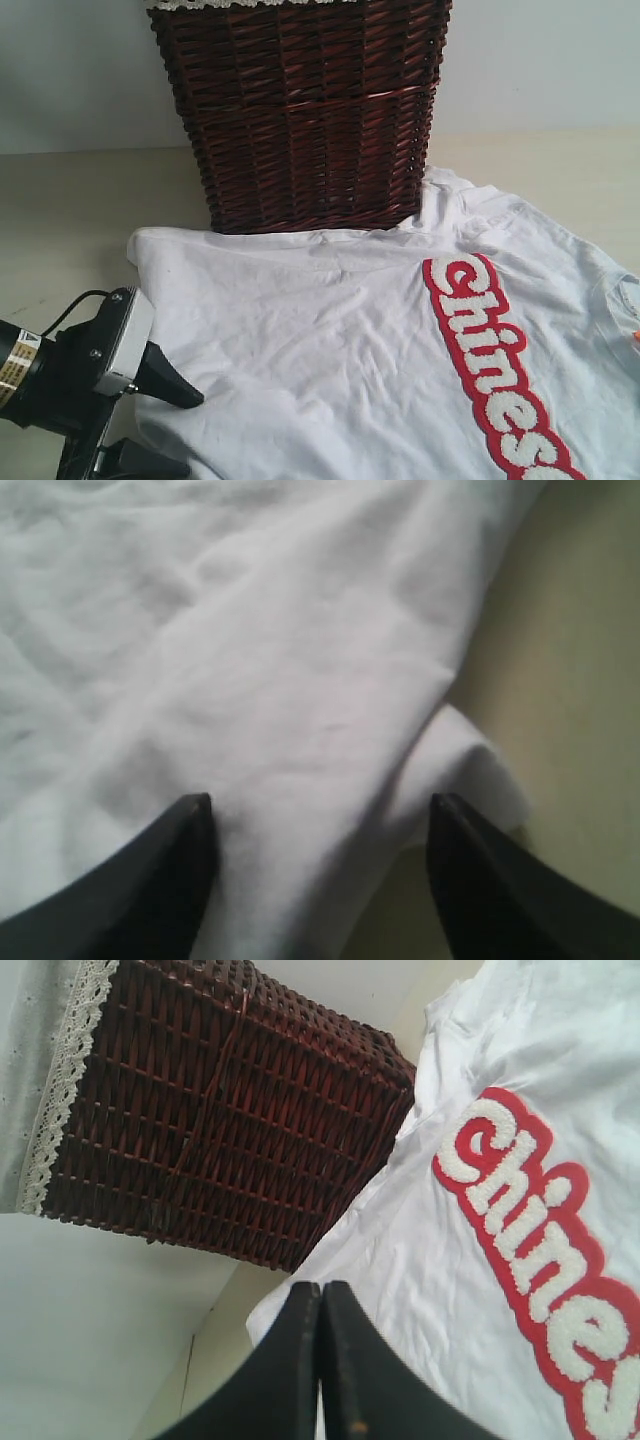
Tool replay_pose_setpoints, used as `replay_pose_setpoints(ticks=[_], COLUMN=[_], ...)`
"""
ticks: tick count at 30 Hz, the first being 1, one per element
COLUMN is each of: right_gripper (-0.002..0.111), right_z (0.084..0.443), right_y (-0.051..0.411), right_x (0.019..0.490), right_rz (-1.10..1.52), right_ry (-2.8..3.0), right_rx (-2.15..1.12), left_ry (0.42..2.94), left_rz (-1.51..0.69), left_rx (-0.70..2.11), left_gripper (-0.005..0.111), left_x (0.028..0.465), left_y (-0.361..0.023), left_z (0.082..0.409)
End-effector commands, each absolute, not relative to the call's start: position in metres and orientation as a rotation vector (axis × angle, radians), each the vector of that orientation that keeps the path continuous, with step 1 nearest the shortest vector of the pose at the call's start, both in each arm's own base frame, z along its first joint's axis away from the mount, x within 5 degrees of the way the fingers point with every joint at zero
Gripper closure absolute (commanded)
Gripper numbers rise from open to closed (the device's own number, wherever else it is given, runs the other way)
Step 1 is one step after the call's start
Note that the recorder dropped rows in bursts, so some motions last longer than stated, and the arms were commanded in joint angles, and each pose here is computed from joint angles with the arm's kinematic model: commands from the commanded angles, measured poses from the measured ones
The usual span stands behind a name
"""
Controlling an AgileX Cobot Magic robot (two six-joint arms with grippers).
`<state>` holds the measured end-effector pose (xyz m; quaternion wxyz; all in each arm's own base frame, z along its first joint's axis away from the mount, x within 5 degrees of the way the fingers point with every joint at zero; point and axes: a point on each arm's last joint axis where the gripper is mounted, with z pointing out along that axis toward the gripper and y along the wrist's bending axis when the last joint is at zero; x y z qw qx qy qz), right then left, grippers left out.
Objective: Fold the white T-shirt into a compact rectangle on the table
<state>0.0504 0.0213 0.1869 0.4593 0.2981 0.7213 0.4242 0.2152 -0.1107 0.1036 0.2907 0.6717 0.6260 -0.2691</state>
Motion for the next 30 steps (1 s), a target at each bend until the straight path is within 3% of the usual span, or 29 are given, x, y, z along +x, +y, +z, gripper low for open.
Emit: replay_pose_setpoints(ticks=[1, 7, 9, 13, 14, 19, 26, 30], right_gripper=[0.108, 0.108, 0.108, 0.108, 0.108, 0.108, 0.108, 0.108], right_z=[0.186, 0.186, 0.186, 0.186, 0.186, 0.186, 0.186, 0.186], right_y=[0.021, 0.021, 0.021, 0.021, 0.021, 0.021, 0.021, 0.021], right_x=[0.050, 0.050, 0.050, 0.050, 0.050, 0.050, 0.050, 0.050], right_rz=[1.046, 1.046, 1.046, 1.046, 1.046, 1.046, 1.046, 1.046], right_ry=[1.765, 1.765, 1.765, 1.765, 1.765, 1.765, 1.765, 1.765], right_rx=[0.727, 0.727, 0.727, 0.727, 0.727, 0.727, 0.727, 0.727], left_ry=[1.598, 1.564, 1.585, 1.578, 1.571, 1.607, 1.795, 1.893], left_rz=[-0.765, -0.631, -0.623, -0.611, -0.602, -0.564, -1.142, -1.239], left_rx=[1.813, 1.970, 1.985, 1.981, 1.980, 1.836, 1.402, 1.301], left_gripper=[0.046, 0.052, 0.065, 0.102, 0.106, 0.107, 0.107, 0.107], left_x=[0.206, 0.203, 0.203, 0.205, 0.206, 0.224, 0.246, 0.258], left_y=[-0.113, -0.105, -0.103, -0.104, -0.104, -0.109, -0.134, -0.137], left_z=[0.106, 0.084, 0.078, 0.081, 0.083, 0.107, 0.154, 0.151])
